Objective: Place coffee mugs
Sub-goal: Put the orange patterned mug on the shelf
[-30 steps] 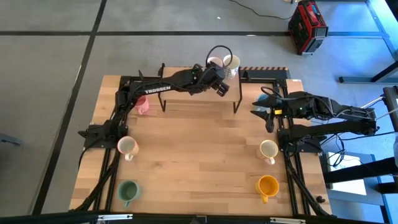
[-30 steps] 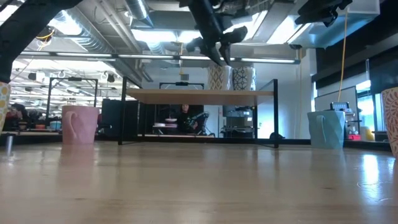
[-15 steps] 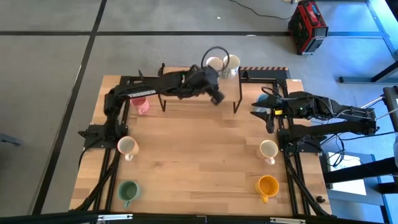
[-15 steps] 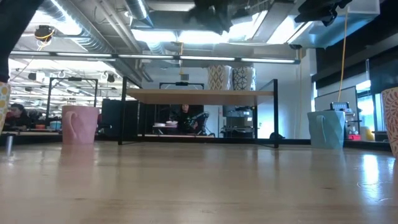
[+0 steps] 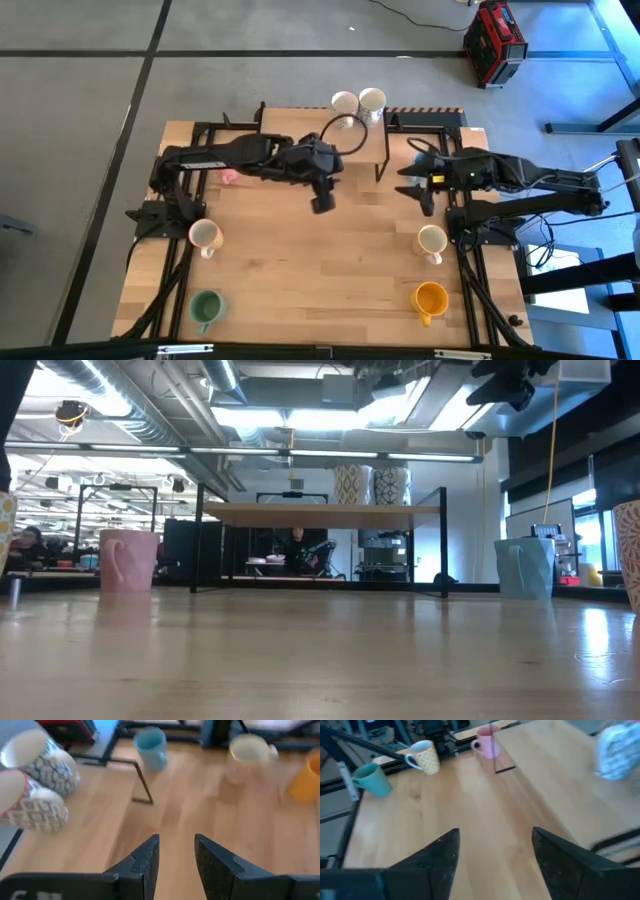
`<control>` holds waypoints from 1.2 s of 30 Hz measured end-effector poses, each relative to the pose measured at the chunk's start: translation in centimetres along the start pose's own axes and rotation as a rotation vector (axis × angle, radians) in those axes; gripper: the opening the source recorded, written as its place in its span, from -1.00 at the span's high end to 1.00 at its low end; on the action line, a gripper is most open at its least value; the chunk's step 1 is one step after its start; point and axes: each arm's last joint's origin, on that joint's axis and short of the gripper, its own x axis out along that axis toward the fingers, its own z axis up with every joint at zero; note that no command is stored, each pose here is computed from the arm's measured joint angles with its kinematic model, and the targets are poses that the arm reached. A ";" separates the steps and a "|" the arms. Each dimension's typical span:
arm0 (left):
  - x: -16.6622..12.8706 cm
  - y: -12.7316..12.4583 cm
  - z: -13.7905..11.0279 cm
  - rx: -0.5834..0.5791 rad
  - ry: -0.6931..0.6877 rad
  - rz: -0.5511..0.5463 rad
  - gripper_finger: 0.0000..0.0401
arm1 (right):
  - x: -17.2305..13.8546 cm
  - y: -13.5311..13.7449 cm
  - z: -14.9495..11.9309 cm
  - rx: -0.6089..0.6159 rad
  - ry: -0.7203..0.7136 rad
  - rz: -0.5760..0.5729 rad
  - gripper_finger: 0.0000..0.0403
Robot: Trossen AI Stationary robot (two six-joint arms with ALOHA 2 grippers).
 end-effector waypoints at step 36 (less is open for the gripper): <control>-7.9 1.1 -16.1 -0.053 -0.047 -0.089 0.41 | 3.6 8.3 4.1 0.401 0.176 0.220 -0.37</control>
